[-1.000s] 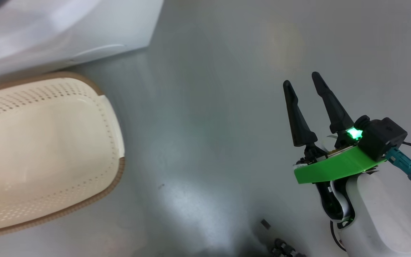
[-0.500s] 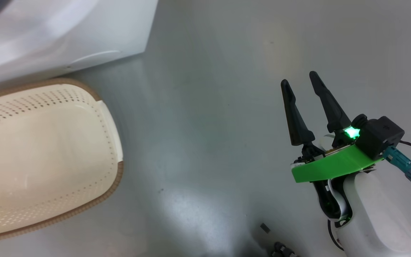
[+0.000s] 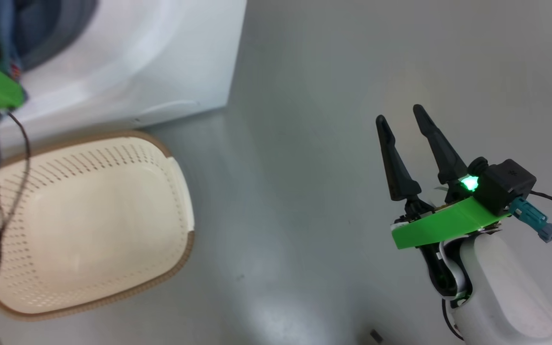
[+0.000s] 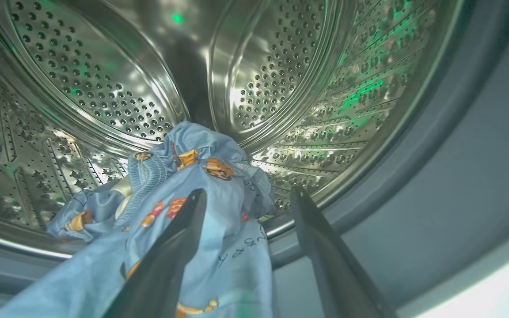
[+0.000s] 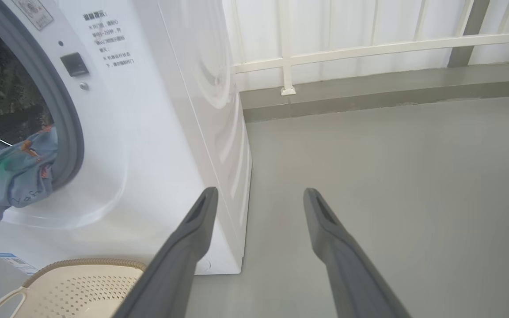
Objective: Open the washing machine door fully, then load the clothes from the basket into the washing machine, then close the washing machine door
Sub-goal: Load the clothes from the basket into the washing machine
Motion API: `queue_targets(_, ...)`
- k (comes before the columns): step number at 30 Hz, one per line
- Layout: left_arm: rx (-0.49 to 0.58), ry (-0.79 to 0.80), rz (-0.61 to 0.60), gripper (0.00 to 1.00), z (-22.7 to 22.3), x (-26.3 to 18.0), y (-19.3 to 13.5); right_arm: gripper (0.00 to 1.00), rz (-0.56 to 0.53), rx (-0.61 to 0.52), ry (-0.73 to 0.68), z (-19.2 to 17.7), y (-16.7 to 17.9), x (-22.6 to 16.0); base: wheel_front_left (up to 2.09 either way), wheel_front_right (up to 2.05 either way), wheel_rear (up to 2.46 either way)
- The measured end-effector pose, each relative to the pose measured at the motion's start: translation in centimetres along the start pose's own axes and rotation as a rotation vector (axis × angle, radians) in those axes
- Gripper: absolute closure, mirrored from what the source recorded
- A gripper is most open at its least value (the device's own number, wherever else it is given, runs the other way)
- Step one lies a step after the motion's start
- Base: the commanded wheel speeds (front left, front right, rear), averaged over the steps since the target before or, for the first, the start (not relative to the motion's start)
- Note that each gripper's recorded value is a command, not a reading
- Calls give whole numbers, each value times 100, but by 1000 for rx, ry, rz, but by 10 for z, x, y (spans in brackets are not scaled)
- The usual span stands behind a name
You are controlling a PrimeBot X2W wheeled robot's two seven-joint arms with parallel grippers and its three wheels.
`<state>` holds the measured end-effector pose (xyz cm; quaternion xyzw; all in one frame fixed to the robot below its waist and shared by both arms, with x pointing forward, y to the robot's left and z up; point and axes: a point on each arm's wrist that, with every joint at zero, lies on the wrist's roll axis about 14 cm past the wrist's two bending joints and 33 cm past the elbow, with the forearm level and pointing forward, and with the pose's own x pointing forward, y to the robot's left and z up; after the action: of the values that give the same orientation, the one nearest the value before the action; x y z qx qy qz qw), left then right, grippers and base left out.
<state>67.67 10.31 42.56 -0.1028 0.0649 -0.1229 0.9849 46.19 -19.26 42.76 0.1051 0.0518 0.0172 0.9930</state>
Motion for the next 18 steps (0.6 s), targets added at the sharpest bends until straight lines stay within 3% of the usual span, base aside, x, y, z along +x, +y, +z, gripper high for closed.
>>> queue_targets(9, -23, -6, -25, 0, 3, -66, -18, 0, 42, -21, -43, 25, 7, -14, 0, 0, 0)
queue_targets(18, -28, -24, 18, 0, 12, -144, -13, 0, 84, -12, -68, 40, 22, -40, 0, 0, 0)
